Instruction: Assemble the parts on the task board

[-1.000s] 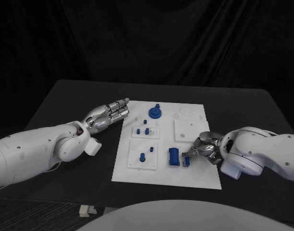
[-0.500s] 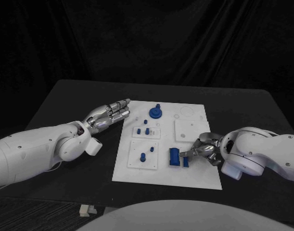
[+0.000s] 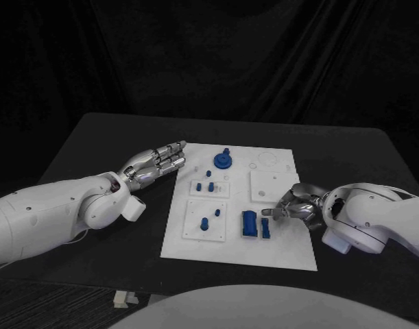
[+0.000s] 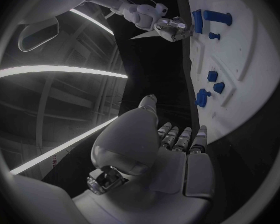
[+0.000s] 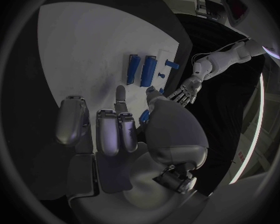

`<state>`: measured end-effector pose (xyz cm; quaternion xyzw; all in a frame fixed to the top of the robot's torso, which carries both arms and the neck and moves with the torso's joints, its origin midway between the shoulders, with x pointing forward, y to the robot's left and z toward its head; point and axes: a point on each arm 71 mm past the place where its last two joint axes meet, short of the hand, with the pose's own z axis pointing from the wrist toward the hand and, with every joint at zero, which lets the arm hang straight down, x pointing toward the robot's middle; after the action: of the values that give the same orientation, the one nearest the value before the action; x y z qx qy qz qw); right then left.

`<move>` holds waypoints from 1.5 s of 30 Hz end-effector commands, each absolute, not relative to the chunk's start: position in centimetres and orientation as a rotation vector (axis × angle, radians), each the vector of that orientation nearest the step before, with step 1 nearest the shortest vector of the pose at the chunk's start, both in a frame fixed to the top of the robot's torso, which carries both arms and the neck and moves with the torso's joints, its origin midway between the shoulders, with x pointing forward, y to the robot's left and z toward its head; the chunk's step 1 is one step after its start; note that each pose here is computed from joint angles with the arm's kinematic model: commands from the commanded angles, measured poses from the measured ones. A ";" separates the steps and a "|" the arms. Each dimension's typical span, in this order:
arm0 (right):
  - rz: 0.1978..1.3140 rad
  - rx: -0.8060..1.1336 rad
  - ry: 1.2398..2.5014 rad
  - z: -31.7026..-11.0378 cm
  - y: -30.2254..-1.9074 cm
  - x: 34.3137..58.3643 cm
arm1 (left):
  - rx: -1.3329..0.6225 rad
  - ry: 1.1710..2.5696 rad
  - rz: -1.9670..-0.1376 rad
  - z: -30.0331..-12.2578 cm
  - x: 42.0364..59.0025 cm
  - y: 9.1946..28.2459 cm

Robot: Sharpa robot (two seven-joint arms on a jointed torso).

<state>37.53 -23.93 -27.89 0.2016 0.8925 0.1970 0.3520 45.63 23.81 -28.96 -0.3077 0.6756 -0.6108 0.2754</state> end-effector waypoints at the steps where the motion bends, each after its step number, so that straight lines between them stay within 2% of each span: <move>1: 0.558 0.381 2.185 -27.0 -23.6 37.7 | -0.829 1.810 -1.663 -28.9 45.5 23.7; 13: 0.534 0.141 2.204 -27.1 -23.3 36.1 | -0.831 1.809 -1.661 -28.9 45.5 23.8; 25: 0.523 0.132 2.249 -28.2 -23.7 34.3 | -0.835 1.807 -1.657 -29.0 45.4 24.1; 45: 0.501 0.140 2.261 -28.9 -23.5 34.4 | -0.839 1.817 -1.658 -29.2 45.3 24.0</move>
<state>34.49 -23.50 -28.74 0.0589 0.8903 0.2059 0.4019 45.43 24.23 -29.24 -0.3114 0.6774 -0.6074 0.2742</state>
